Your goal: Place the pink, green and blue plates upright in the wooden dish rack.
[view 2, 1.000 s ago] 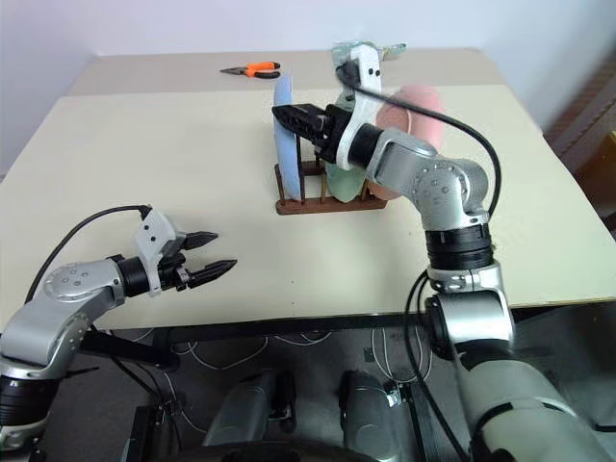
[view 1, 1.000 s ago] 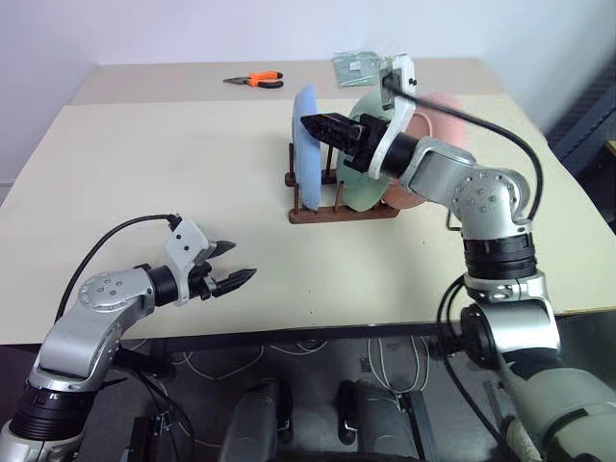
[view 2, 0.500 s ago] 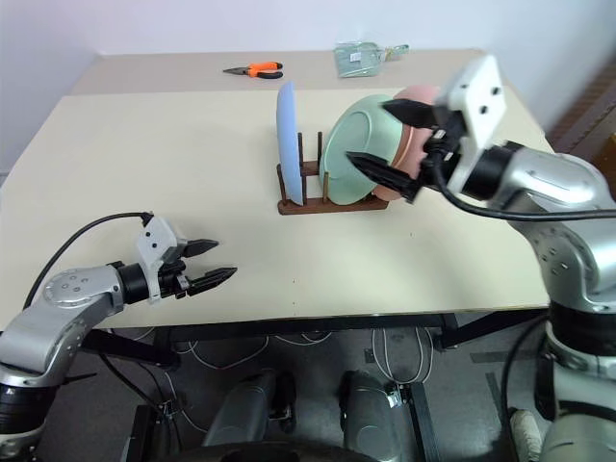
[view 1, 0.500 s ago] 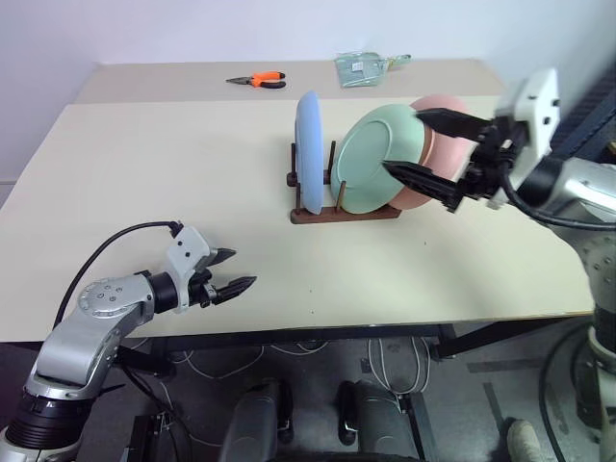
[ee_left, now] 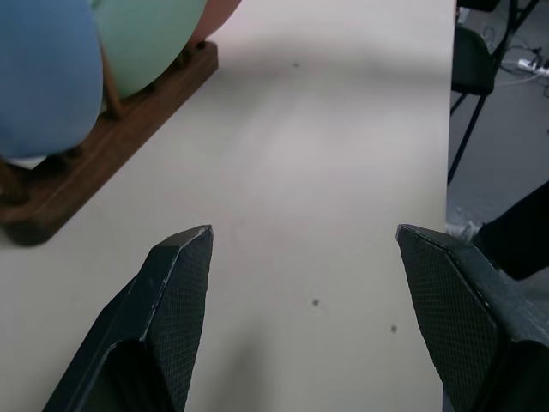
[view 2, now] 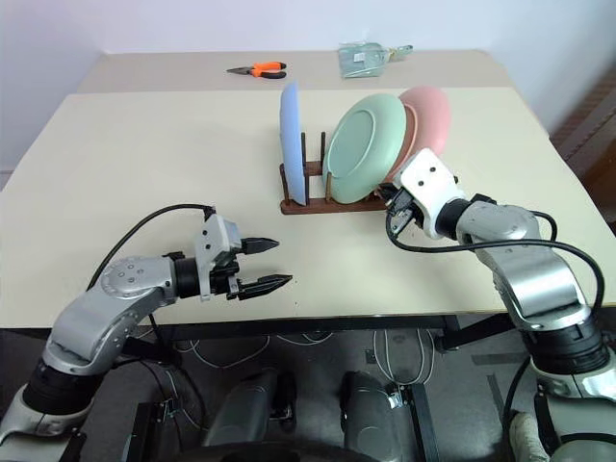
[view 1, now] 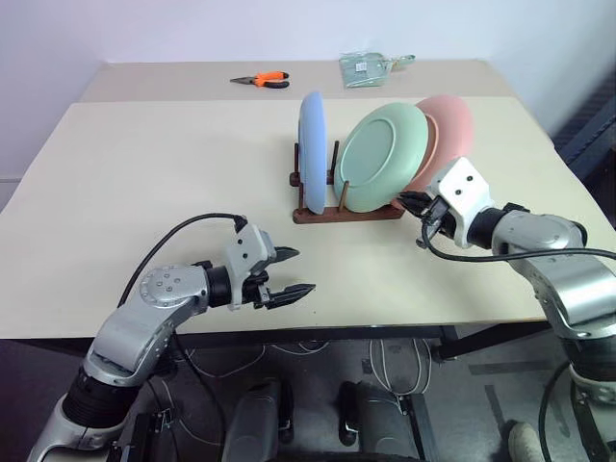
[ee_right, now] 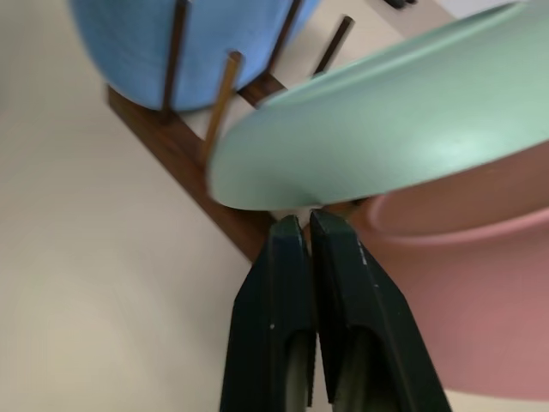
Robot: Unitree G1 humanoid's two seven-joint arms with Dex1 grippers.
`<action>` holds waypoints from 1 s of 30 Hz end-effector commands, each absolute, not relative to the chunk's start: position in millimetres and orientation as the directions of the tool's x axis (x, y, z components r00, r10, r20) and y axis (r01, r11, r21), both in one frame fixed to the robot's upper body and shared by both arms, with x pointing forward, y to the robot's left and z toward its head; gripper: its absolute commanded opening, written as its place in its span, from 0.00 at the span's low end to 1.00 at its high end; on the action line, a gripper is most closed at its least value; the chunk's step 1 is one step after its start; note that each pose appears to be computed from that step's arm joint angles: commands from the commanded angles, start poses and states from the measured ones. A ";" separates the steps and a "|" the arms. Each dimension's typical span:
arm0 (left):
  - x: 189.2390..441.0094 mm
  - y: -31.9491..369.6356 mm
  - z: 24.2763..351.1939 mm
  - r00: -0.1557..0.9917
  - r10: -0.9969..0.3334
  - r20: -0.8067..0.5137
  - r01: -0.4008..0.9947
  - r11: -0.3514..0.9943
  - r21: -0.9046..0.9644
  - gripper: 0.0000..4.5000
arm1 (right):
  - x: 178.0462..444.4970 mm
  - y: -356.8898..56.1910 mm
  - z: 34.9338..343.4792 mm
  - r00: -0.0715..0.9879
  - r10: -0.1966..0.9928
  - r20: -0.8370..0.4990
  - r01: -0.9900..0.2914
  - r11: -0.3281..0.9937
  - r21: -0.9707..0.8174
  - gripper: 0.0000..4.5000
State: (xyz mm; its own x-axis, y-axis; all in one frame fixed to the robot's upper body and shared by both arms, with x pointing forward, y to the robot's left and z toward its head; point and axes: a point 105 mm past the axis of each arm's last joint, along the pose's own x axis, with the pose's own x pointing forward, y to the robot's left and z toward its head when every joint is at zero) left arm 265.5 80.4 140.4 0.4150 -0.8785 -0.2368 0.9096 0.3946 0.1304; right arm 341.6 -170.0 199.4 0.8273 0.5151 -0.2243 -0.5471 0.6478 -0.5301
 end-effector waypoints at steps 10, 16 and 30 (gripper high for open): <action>256.5 70.0 149.9 0.386 -0.899 -0.208 0.921 0.362 0.143 0.78 | 341.0 -127.3 239.2 0.754 0.648 -0.108 -0.532 0.507 -0.678 0.01; 255.2 72.1 148.0 0.388 -0.896 -0.214 0.920 0.365 0.139 0.78 | 340.7 -182.8 270.8 0.871 0.489 -0.044 -0.353 0.560 -0.749 0.01; 258.7 70.1 143.7 0.378 -0.899 -0.220 0.925 0.356 0.134 0.78 | 352.1 -263.8 233.6 0.950 0.275 -0.148 -0.283 0.555 -0.782 0.01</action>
